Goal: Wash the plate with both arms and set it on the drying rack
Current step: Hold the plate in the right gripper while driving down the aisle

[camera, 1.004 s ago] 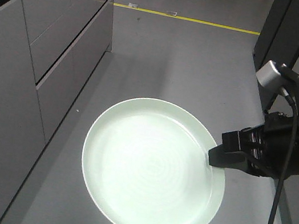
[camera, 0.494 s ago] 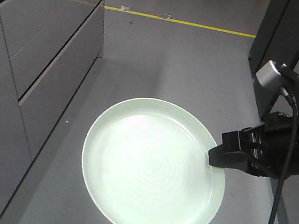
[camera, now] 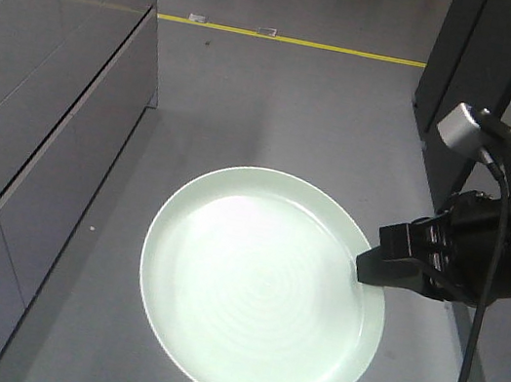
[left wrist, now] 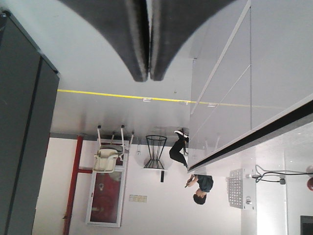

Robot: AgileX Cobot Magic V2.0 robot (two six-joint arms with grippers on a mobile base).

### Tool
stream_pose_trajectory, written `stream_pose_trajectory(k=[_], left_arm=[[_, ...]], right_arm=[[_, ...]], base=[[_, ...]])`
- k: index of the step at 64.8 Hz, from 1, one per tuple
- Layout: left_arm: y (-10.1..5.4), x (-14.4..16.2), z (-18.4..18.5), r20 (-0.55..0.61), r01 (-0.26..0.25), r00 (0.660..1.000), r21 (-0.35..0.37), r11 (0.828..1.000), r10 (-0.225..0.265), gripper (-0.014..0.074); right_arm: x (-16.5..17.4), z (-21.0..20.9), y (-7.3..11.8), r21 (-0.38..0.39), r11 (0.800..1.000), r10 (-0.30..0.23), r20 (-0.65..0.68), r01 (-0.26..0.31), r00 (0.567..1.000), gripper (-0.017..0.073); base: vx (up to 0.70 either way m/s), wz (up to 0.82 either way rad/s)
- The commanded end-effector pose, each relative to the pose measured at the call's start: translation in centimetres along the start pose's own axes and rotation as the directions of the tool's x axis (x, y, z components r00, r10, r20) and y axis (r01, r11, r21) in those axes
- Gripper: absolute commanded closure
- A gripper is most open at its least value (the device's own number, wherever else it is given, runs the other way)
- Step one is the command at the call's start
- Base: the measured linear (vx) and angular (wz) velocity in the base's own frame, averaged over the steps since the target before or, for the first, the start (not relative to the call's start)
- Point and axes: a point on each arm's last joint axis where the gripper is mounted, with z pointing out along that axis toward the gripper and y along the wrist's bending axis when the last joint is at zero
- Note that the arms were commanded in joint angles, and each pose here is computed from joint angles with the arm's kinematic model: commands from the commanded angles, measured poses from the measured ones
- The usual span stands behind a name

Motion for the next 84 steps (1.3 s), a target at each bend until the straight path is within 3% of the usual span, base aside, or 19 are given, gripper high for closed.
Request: stream_pose_trajectory(k=[1, 84], left_arm=[[-0.16, -1.65, -0.25, 0.115, 0.017, 0.993, 0.016, 1.0, -0.018, 0.06], [-0.16, -1.65, -0.25, 0.115, 0.017, 0.993, 0.016, 1.0, -0.018, 0.06]], right_arm=[[-0.56, -1.16, 1.03, -0.034, 0.999, -0.009, 0.081, 0.012, 0.997, 0.0568], [-0.56, -1.16, 1.03, -0.034, 0.999, -0.009, 0.081, 0.012, 0.997, 0.0568]], base=[[0.21, -0.06], [0.21, 0.02]])
